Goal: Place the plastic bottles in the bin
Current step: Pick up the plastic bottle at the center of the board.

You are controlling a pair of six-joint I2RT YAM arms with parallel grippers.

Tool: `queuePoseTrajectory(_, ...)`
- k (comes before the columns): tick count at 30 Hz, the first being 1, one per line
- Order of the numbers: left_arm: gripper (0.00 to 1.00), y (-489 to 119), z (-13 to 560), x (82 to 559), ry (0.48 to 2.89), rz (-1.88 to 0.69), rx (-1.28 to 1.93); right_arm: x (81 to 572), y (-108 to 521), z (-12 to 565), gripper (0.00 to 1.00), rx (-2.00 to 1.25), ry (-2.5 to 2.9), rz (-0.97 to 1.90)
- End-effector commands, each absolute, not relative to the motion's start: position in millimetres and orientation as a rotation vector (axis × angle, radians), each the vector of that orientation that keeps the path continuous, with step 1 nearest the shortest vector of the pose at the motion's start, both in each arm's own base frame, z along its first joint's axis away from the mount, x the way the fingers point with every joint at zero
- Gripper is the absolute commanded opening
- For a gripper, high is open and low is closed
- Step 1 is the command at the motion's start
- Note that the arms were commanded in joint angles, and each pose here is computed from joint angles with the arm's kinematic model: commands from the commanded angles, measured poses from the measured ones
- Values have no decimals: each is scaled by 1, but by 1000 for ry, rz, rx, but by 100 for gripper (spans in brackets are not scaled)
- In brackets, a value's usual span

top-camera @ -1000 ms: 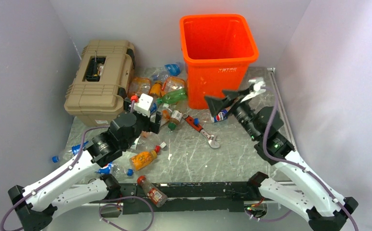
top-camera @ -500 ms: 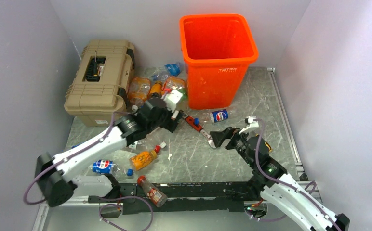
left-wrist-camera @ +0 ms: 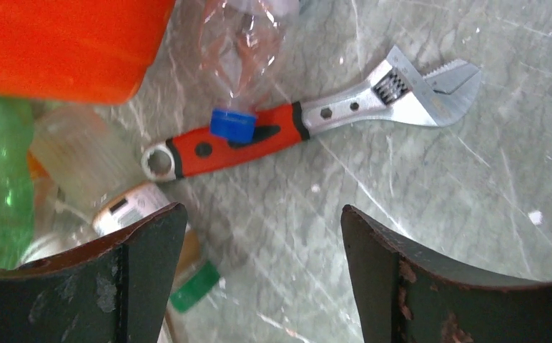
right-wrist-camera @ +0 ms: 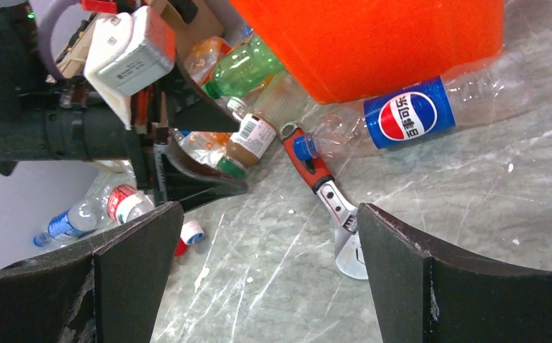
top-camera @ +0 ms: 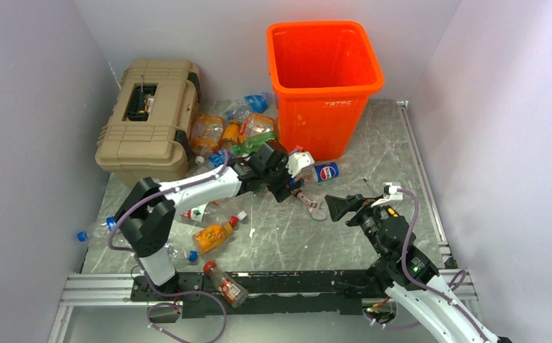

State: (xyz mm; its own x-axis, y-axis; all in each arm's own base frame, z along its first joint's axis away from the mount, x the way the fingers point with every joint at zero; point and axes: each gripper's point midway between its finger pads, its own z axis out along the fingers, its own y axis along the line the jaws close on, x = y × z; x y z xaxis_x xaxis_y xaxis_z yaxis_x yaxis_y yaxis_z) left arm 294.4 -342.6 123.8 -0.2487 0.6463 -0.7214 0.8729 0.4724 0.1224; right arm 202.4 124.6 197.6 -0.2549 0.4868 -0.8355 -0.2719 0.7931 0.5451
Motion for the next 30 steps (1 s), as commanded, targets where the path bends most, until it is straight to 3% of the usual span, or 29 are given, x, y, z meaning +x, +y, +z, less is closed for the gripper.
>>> queuePoseTrajectory(1,84,-380,137,314,1753,-456,1310,195,121,213,96,185,1659,753)
queuePoseTrajectory(30,73,-413,72,369,1794,-317,1307,184,114,220,96,155,1632,765)
